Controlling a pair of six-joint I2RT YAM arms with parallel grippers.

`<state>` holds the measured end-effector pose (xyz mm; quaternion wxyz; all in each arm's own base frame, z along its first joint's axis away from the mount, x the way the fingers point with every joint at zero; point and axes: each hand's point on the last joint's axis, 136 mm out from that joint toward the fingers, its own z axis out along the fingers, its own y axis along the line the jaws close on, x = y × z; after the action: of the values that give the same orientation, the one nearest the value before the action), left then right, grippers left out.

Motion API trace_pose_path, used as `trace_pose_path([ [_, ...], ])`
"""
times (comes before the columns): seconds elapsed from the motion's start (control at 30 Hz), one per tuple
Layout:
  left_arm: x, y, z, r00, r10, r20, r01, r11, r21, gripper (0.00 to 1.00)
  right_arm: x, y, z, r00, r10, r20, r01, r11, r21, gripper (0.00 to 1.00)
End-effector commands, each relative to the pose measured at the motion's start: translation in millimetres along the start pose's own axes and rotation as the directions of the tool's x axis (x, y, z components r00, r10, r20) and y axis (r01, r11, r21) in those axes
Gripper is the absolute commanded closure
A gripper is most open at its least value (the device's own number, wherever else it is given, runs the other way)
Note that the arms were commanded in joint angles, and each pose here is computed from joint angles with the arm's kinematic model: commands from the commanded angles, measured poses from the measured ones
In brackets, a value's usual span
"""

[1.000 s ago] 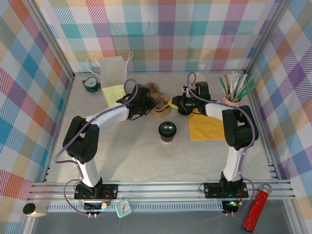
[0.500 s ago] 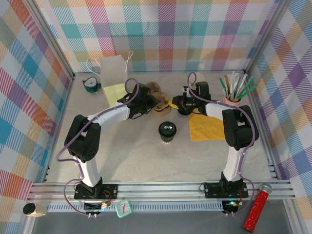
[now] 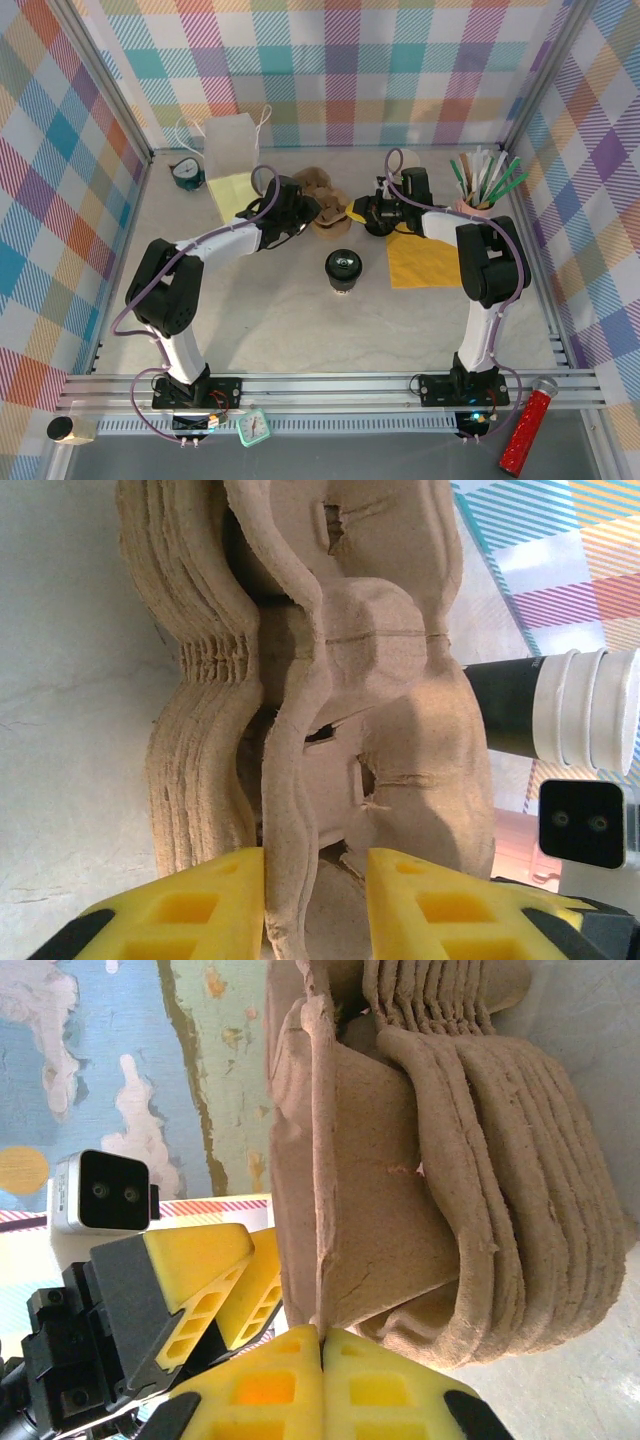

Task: Pack the takeout coffee

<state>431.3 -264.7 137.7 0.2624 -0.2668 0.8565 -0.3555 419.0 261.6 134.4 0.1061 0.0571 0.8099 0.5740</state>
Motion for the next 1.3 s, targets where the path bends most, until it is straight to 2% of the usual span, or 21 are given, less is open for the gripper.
trace_pose_path([
  [0.0,-8,-34,-19,1.000,0.005,0.020,-0.007,0.992,0.126,0.69,7,13,-1,0.999,-0.047,-0.024,0.046,0.998,-0.036,1.00],
  [0.37,-9,-49,-37,0.998,0.049,0.032,-0.053,0.990,0.131,0.69,7,34,-8,0.995,-0.096,-0.010,0.095,0.992,-0.080,1.00],
  [0.6,-11,-49,-46,0.997,0.065,0.038,-0.068,0.992,0.104,0.66,7,60,-18,0.989,-0.148,0.011,0.148,0.982,-0.114,1.00],
  [0.8,-8,-43,-36,0.998,0.050,0.022,-0.052,0.995,0.089,0.65,9,78,-24,0.983,-0.184,0.016,0.185,0.973,-0.140,1.00],
  [1.0,-7,-46,-24,1.000,0.025,0.007,-0.026,0.995,0.100,0.65,12,79,-25,0.983,-0.186,0.012,0.185,0.972,-0.144,1.00],
  [1.27,1,-26,-25,1.000,0.008,-0.001,-0.008,1.000,-0.018,0.61,13,74,-23,0.985,-0.173,0.007,0.172,0.976,-0.134,1.00],
])
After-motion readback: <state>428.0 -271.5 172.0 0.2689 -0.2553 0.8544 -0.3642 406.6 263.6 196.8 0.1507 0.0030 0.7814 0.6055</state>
